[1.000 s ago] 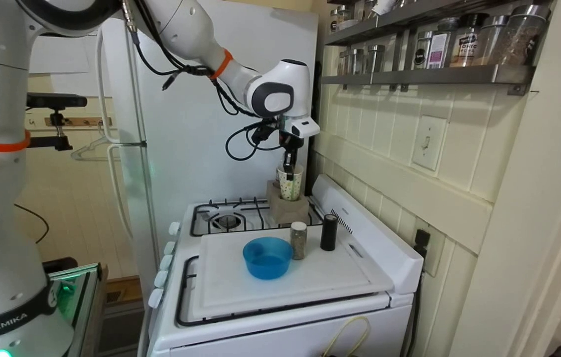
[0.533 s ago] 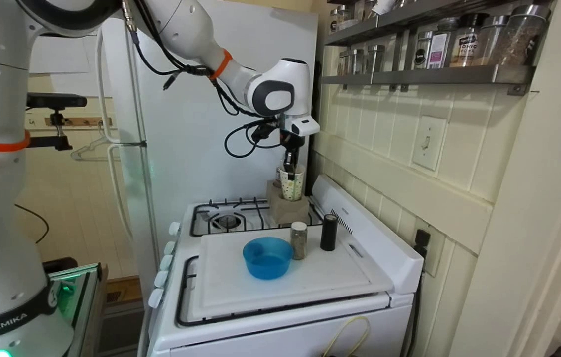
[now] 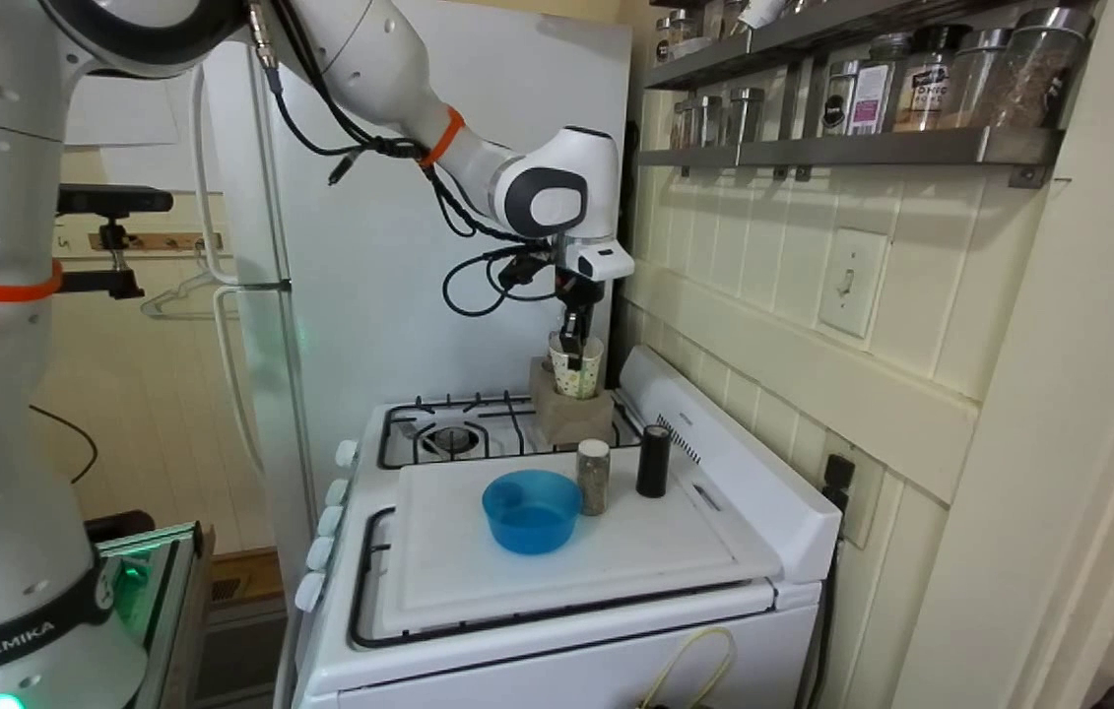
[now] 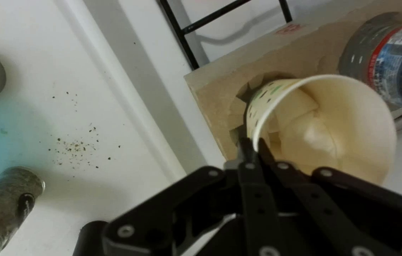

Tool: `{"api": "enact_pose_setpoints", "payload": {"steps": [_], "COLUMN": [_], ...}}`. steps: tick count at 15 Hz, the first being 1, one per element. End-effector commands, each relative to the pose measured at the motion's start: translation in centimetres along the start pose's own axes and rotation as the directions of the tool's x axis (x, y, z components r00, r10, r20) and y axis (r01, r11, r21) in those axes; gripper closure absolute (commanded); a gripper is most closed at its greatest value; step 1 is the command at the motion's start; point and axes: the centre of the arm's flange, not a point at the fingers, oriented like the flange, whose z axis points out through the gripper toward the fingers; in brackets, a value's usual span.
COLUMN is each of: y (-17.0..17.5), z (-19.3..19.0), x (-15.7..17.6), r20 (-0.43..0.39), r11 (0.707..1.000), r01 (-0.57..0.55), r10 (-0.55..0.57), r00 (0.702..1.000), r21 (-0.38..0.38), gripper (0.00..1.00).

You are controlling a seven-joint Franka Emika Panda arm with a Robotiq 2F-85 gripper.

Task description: Put the coffee cup into the cup holder

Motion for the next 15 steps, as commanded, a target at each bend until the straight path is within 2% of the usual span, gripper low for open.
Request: {"api": "enact_pose_setpoints", "payload": {"steps": [1,6,7,8,12,15], "y": [-0.3,-0.3,-0.5,-0.6,-1.0,-1.7], "z": [1.8,3.5,3.7,3.7,1.5,-2.4], "x": [0.8,1.1,1.1,1.1,0.1,-1.5], "r20": [-0.013,-0.003,-0.006,-0.005,-0.014,-0.052], "r11": [0.998,0.997,0.997,0.997,0.998,0.999], "r01": [-0.024,-0.015,-0.016,-0.011,0.008,0.036], "r10": [0.023,0.015,0.016,0.011,-0.008,-0.038], "r00": [1.0,1.0,1.0,1.0,1.0,0.998], "r21": [-0.05,-0.075,-0.075,-0.075,-0.061,-0.037], "gripper": [0.99,0.99,0.72,0.71,0.42,0.2]}}
